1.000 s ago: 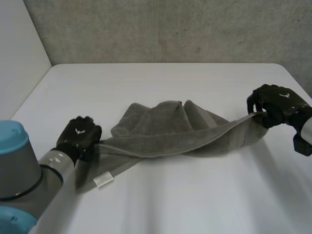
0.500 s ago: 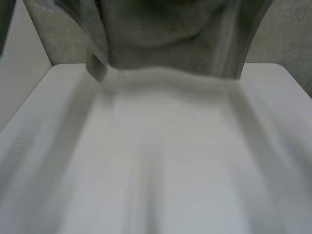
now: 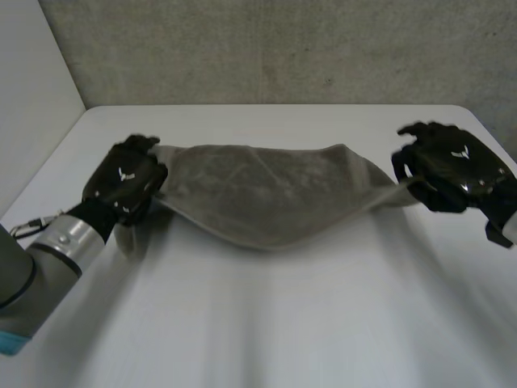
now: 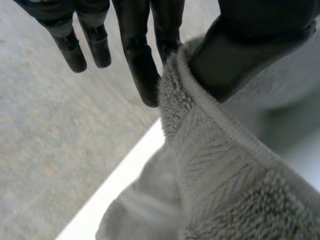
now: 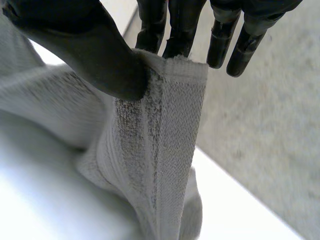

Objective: Fold the towel.

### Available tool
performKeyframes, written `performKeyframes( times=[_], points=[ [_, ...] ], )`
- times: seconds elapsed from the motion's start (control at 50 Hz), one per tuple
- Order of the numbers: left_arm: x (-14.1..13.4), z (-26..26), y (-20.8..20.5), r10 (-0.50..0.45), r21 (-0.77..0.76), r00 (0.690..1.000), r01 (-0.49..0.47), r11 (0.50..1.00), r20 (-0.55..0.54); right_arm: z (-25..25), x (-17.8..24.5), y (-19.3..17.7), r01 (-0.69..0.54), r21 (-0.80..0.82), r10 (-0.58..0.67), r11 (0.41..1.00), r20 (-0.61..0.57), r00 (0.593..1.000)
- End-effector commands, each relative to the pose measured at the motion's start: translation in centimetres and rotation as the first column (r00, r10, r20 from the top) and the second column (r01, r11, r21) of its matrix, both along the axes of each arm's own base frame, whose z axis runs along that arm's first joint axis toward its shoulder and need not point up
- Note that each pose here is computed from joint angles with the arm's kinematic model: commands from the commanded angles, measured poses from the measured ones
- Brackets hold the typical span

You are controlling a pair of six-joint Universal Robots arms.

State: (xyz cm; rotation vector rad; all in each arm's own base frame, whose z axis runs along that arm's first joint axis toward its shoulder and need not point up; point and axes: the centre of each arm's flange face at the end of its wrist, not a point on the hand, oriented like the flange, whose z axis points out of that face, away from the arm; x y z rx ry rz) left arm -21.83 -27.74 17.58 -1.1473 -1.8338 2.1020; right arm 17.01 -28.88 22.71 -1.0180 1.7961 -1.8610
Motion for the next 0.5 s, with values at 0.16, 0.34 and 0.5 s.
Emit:
performKeyframes(
  times=[0.16, 0.34, 0.5],
  points=[
    [0.5, -3.3, -0.5, 0.050, 0.058, 0.996, -0.054, 0.997, 0.074, -1.0, -2.8, -0.1, 0.165, 0.123, -0.161, 0.979, -0.039, 0.986],
    [1.7, -4.9, -2.1, 0.221, 0.081, 0.969, -0.231, 0.970, 0.111, -1.1, -3.1, -0.3, 0.190, 0.145, -0.189, 0.971, -0.018, 0.982],
    [2.1, -4.6, -1.9, 0.247, 0.084, 0.962, -0.258, 0.963, 0.116, -1.2, -3.3, -0.5, 0.207, 0.161, -0.210, 0.965, 0.002, 0.978]
  ],
)
